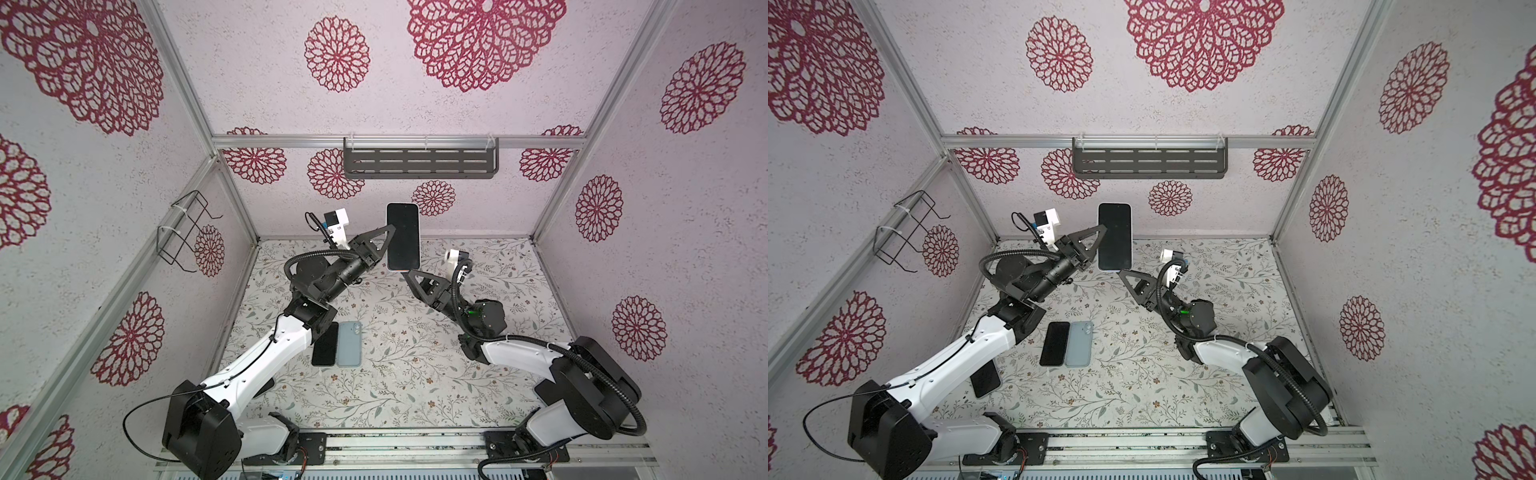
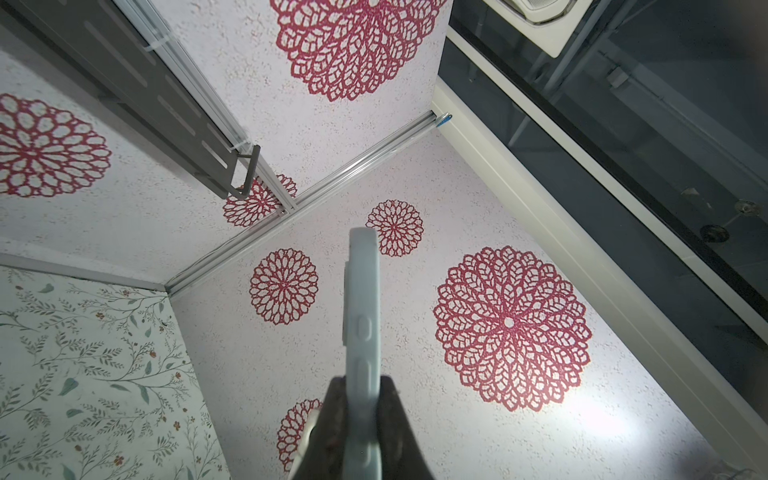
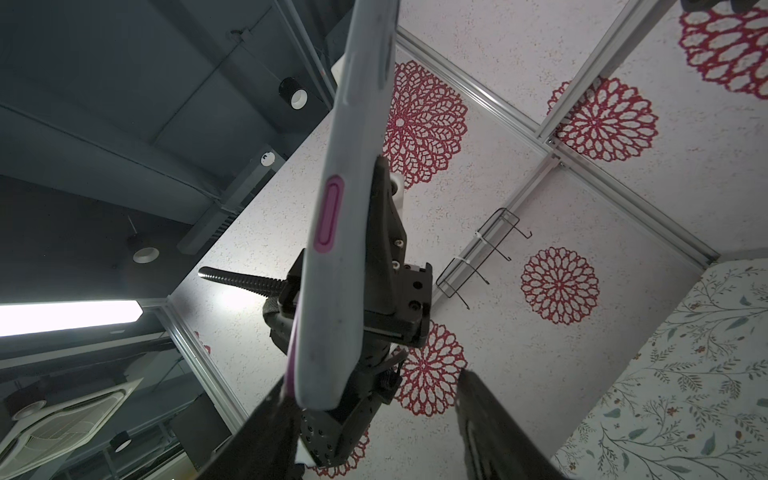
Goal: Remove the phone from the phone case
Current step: 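Hold the cased phone upright with the left gripper while right gripper grips the case edge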
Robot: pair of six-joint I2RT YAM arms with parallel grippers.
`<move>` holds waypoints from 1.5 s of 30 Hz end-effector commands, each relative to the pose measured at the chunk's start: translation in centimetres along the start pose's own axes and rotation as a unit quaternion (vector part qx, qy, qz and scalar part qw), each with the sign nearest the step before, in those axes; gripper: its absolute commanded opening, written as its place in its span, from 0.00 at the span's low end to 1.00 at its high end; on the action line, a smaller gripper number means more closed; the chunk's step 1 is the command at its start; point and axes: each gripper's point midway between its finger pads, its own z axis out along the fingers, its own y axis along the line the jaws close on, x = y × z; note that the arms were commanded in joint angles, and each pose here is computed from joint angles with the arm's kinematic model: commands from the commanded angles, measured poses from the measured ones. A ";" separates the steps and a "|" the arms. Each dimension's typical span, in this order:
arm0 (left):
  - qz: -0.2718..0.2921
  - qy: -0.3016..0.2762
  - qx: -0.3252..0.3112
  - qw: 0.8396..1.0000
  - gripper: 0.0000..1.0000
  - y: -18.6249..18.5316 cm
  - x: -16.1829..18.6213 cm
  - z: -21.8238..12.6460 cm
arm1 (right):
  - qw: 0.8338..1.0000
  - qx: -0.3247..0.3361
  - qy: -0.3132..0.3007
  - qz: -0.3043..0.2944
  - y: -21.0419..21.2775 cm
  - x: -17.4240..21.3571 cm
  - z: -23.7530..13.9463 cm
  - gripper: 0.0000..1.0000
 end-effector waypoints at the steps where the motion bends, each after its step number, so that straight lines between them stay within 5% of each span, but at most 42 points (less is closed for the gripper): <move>1: 0.012 -0.015 0.068 0.998 0.00 -4.7 -0.8 -0.7 | 0.998 -0.060 -0.027 -0.025 3.4 -1.7 0.3 0.56; 28: -0.003 -0.021 0.080 0.997 0.00 -5.3 -0.9 -0.1 | 0.998 -0.045 -0.026 -0.022 2.2 -1.4 0.0 0.36; 38: -0.071 -0.018 0.077 0.994 0.00 -4.1 -0.3 0.2 | 0.998 -0.047 -0.023 -0.041 2.4 -1.3 -0.1 0.15; 45: -0.132 -0.026 0.080 0.988 0.00 -3.4 -0.5 0.1 | 0.995 -0.061 -0.016 -0.072 3.9 -1.1 -0.5 0.11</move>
